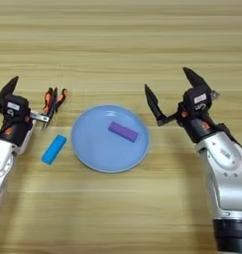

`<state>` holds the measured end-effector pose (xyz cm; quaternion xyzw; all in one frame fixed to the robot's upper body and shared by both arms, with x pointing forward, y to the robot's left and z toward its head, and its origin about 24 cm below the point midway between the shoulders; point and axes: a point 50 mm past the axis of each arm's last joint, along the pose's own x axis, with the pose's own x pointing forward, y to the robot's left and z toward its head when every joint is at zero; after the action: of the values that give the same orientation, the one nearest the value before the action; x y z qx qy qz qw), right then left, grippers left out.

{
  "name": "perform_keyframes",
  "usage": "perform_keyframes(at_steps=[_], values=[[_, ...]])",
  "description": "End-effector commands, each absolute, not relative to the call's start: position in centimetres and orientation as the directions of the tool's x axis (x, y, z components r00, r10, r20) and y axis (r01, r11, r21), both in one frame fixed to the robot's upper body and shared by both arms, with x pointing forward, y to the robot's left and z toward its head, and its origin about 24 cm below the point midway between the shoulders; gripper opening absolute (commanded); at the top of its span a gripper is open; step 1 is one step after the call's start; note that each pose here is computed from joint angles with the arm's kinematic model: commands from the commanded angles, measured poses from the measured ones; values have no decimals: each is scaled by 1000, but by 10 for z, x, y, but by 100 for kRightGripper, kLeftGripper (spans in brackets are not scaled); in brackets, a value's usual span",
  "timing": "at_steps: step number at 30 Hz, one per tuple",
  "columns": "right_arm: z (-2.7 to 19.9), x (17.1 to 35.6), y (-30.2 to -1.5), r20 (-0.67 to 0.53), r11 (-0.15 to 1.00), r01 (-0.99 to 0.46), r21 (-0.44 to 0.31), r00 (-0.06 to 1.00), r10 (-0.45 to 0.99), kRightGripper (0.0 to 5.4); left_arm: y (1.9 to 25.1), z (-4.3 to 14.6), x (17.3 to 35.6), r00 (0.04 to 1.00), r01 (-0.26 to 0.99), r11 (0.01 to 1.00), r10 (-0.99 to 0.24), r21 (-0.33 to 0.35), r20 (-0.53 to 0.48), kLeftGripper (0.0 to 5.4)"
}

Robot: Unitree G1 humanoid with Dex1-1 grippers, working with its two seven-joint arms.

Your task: Move the objects on the table

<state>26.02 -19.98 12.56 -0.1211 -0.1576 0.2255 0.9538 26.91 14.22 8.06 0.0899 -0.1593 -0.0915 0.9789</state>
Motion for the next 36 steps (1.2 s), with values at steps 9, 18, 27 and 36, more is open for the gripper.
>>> perform_keyframes(at_steps=[9,18,27,36], values=[[114,269,-166,-1,742,-629,-233,763,647,540,153,86,271,928,108,977,-165,183,335,538],[91,273,-161,-164,711,-686,-151,727,667,540,155,88,269,924,105,978,-164,181,347,538],[77,278,-166,-274,692,-709,-134,698,662,540,153,89,269,920,104,979,-161,174,356,538],[69,282,-172,-360,658,-737,-155,662,657,540,151,88,269,921,103,981,-157,166,357,538]])
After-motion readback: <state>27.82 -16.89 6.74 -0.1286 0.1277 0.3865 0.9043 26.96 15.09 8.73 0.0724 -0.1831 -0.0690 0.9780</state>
